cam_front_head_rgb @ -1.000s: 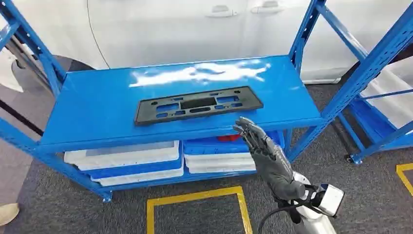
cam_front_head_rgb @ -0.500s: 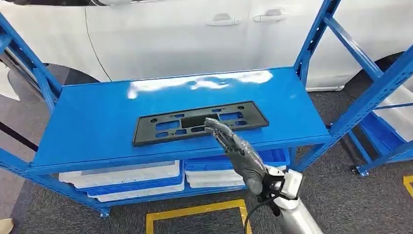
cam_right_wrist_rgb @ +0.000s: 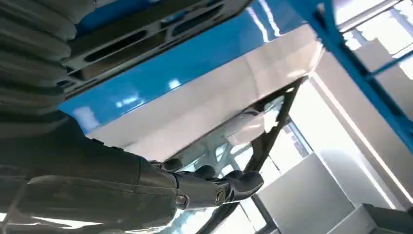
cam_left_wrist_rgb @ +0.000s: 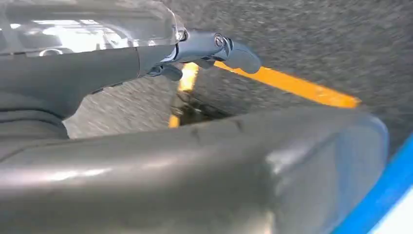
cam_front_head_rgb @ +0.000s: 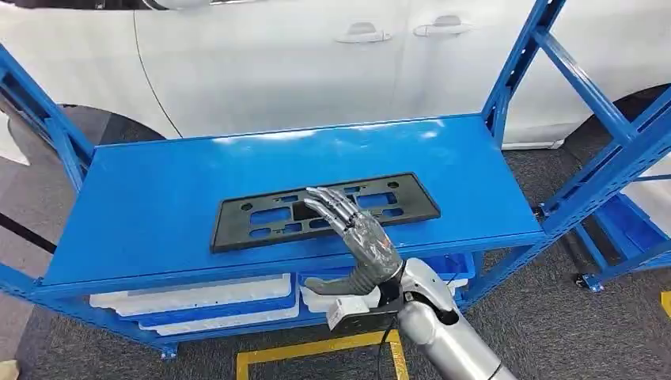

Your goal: Take the parts from the cabinet and place them on the table.

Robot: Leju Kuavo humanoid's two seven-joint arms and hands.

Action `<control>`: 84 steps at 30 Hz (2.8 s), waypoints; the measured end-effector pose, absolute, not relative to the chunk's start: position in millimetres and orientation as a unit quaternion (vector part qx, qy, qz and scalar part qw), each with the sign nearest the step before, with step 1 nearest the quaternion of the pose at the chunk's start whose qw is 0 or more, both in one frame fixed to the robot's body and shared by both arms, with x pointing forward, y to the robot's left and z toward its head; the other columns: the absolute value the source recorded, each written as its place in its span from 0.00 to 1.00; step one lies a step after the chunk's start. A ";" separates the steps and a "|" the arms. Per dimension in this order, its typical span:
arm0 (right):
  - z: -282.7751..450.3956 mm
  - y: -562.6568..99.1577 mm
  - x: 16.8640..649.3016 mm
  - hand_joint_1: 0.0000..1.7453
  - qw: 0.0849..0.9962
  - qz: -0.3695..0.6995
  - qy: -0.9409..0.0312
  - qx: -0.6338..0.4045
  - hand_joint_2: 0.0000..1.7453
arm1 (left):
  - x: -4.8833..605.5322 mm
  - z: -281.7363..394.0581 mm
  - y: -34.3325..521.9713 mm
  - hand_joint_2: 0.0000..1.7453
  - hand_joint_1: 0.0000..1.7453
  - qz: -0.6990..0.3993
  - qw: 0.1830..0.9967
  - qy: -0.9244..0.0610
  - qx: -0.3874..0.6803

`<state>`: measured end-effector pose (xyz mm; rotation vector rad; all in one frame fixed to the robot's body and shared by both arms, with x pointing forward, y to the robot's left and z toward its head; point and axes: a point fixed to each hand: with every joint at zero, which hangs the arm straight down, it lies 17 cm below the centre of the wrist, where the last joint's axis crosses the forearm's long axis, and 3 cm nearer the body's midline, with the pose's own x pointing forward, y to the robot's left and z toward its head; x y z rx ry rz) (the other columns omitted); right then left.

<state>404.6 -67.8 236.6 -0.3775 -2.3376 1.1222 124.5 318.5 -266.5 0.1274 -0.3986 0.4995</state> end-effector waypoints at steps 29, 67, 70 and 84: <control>213.4 -55.0 410.1 0.00 0.162 0.485 -0.804 -0.304 1.00 | 82.1 -279.5 314.5 0.00 0.00 0.212 0.970 -0.083 0.088; 133.8 25.0 489.4 0.00 0.186 0.610 -0.687 -0.348 1.00 | 94.6 -277.0 308.9 0.00 0.00 0.183 0.974 -0.116 0.072; 126.5 18.8 495.0 0.00 0.195 0.619 -0.672 -0.356 1.00 | 93.0 -277.2 310.0 0.00 0.00 0.184 0.973 -0.116 0.073; 122.4 -88.9 564.4 0.00 0.293 0.600 -0.561 -0.489 1.00 | 95.9 -276.3 310.4 0.00 0.00 0.184 0.972 -0.126 0.071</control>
